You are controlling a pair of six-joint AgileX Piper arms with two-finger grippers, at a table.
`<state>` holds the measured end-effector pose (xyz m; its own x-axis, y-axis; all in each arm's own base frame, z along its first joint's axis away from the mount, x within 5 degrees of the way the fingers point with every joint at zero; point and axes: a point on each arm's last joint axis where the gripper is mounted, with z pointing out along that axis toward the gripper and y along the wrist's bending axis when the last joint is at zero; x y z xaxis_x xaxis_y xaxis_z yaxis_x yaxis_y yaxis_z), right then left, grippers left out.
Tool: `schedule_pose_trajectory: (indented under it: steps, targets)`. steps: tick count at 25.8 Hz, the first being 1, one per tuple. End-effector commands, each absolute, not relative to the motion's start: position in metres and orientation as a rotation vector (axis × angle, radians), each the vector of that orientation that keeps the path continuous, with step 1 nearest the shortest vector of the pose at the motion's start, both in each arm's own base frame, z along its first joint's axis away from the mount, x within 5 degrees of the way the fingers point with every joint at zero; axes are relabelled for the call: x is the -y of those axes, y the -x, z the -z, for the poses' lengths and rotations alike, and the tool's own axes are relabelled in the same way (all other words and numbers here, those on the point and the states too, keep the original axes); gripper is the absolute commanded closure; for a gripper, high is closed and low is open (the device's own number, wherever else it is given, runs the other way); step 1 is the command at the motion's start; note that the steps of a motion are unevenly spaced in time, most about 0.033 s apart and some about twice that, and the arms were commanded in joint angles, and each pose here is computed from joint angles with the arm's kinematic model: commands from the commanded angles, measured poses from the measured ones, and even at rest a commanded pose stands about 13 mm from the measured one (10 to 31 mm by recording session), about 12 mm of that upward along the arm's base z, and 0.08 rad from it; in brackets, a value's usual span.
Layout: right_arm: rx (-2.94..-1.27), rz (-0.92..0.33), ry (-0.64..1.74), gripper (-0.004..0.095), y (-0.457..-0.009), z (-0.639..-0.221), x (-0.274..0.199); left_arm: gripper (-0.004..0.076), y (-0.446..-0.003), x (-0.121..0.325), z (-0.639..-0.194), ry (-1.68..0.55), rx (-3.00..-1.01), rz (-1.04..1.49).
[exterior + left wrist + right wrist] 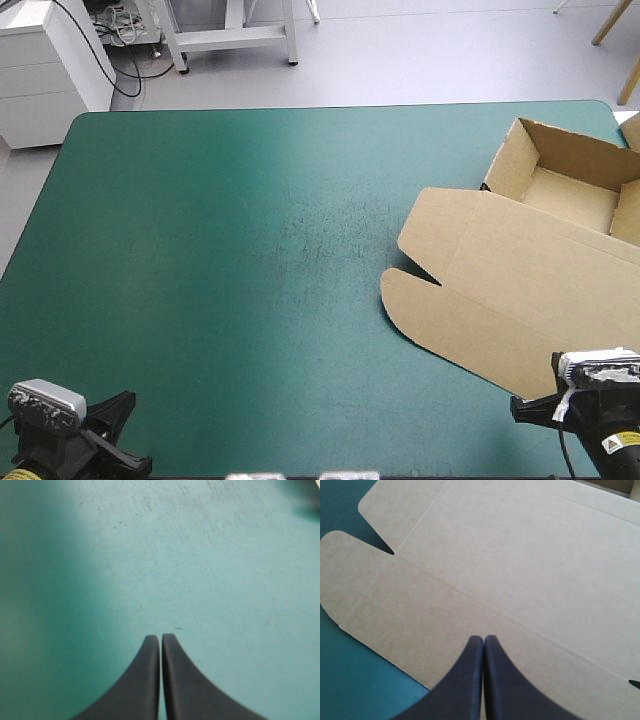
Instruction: Fold the box
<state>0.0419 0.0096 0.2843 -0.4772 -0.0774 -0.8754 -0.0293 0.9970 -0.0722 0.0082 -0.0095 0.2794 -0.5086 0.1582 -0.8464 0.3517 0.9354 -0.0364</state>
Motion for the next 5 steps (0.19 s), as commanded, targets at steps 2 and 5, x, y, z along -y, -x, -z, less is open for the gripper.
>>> schedule_pose_trajectory:
  steps: [2, 5]
  targets:
    - [-1.98, 0.064, 0.054, 0.0928, -0.0454, -0.2972, -0.0085, 0.0731, -0.0105, 0.0114, -0.2899, -0.346, -2.055, 0.283]
    - [-1.977, 0.06, 0.052, 0.0928, -0.0457, -0.297, -0.0086, 0.0731, -0.0103, 0.0114, -0.2894, -0.347, -2.06, 0.282]
